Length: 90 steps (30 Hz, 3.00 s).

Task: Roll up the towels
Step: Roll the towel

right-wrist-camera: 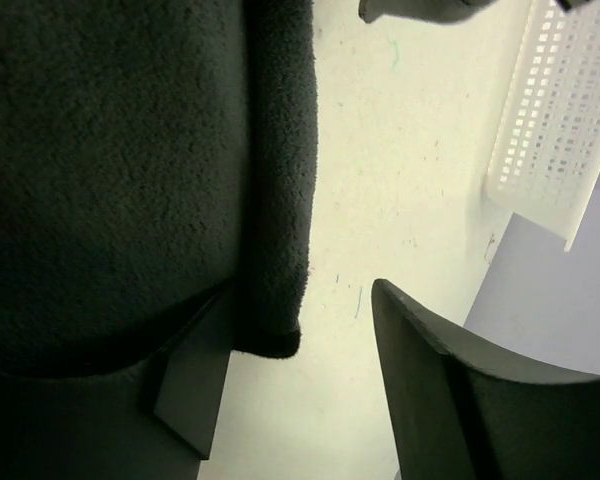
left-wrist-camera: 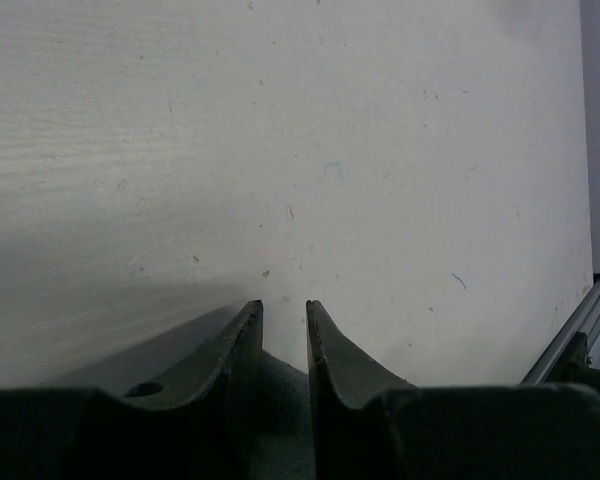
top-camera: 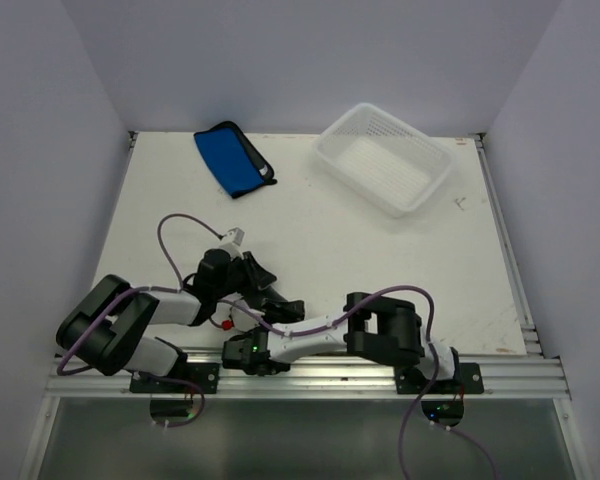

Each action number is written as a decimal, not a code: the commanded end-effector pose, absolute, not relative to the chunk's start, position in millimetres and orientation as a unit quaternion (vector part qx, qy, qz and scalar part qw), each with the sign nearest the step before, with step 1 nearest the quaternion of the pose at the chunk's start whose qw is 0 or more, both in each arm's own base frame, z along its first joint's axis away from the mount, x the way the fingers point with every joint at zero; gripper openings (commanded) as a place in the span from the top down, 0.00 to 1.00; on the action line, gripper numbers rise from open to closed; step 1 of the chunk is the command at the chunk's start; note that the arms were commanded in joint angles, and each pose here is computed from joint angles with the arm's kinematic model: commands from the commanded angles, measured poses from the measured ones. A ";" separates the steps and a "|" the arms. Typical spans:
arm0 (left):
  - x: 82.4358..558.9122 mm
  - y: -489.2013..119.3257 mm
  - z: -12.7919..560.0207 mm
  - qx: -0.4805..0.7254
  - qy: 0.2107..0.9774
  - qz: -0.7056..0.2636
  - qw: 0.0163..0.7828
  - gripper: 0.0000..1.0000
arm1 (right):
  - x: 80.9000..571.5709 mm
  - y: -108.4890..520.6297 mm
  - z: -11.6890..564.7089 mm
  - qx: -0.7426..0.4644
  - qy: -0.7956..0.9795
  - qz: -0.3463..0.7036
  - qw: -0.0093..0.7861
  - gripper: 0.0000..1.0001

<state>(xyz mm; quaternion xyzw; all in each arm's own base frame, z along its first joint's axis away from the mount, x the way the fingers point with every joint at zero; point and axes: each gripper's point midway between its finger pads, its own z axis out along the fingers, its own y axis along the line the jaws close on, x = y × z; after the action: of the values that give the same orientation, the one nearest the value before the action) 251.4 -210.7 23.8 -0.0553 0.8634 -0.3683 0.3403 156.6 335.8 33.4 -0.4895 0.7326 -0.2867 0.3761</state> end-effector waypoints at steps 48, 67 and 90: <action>241.7 -184.2 -0.3 -0.084 0.889 -0.280 0.354 0.72 | 149.5 339.1 41.0 -0.033 0.916 0.299 0.265 0.68; 261.3 -181.0 24.6 -0.081 0.896 -0.240 0.364 0.71 | 139.0 340.5 51.9 -0.225 0.891 0.088 0.384 1.00; 222.8 -242.7 71.3 -0.072 0.855 -0.421 0.295 0.70 | 119.6 364.4 58.9 -0.317 0.807 -0.084 0.490 1.00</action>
<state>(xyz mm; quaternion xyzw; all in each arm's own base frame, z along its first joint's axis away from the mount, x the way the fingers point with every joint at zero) 222.7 -225.6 50.4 -0.0735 0.8801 -0.3687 0.2898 117.2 356.6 46.3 -0.3190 0.8237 -0.0775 0.4623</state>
